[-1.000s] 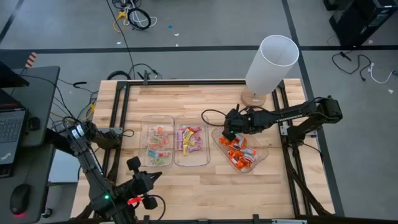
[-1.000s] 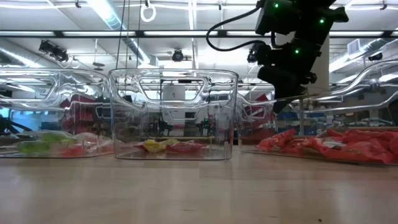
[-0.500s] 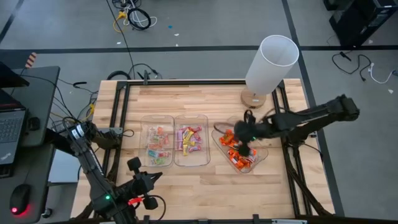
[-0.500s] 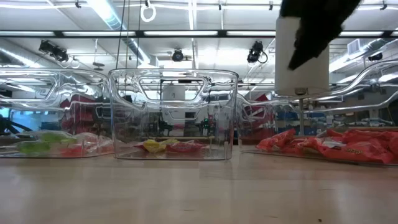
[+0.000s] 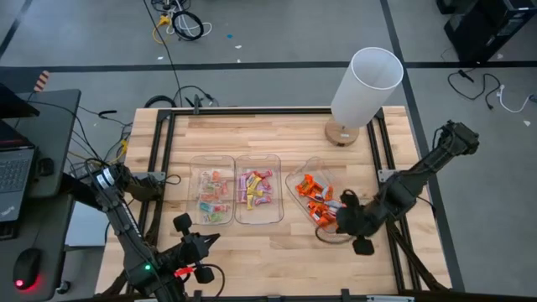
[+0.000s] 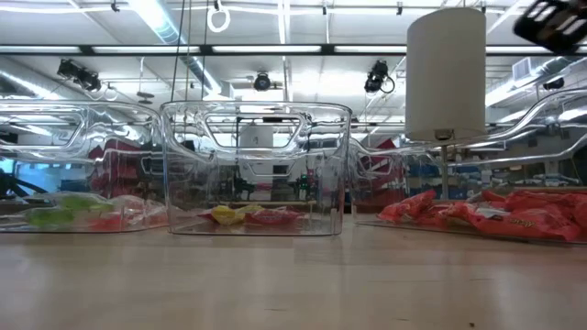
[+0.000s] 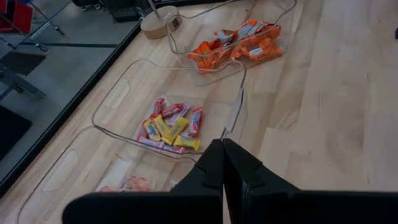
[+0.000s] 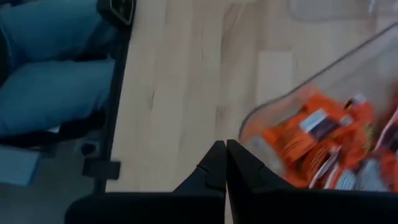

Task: Sort candy
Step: Move bottom right transparent bin to the middle right of the table

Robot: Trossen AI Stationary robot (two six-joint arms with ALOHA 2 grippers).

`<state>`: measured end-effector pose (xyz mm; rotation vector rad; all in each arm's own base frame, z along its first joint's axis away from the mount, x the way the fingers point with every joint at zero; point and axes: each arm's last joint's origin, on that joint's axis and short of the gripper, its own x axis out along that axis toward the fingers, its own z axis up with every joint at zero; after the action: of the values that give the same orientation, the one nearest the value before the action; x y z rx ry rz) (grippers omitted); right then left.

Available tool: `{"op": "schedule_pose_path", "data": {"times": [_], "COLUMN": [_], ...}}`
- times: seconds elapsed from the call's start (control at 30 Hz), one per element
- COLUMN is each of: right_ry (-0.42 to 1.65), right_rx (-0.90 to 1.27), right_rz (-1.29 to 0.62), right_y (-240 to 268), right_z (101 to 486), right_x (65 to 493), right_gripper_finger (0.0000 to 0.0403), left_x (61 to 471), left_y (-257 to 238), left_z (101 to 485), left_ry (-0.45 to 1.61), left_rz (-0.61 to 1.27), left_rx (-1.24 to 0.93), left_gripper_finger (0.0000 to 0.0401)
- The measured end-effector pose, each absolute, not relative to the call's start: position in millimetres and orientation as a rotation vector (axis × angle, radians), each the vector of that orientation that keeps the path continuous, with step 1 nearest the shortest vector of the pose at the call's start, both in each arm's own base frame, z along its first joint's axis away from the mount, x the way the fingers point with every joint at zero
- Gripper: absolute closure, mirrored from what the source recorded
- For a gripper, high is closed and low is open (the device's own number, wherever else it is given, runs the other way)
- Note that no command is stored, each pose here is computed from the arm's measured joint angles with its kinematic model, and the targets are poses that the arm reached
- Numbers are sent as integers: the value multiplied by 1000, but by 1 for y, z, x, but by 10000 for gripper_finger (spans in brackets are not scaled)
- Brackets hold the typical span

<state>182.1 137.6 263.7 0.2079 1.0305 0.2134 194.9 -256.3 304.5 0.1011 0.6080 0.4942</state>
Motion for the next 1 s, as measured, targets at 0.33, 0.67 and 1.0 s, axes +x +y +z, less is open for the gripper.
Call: {"op": "schedule_pose_path", "data": {"times": [0.33,0.67,1.0], "right_ry": [1182,1189,1167], "right_rx": [207,183,149], "right_rz": [82,21,-5], "right_y": [158,156,146], "right_z": [238,230,230], "right_x": [176,183,191], "right_gripper_finger": [403,403,403], "left_x": [195,195,195], "left_y": [-256,-256,-256], "left_z": [305,305,305], "left_ry": [606,606,605], "left_rz": [494,494,493], "left_rx": [104,102,105], "left_gripper_finger": [401,401,401]}}
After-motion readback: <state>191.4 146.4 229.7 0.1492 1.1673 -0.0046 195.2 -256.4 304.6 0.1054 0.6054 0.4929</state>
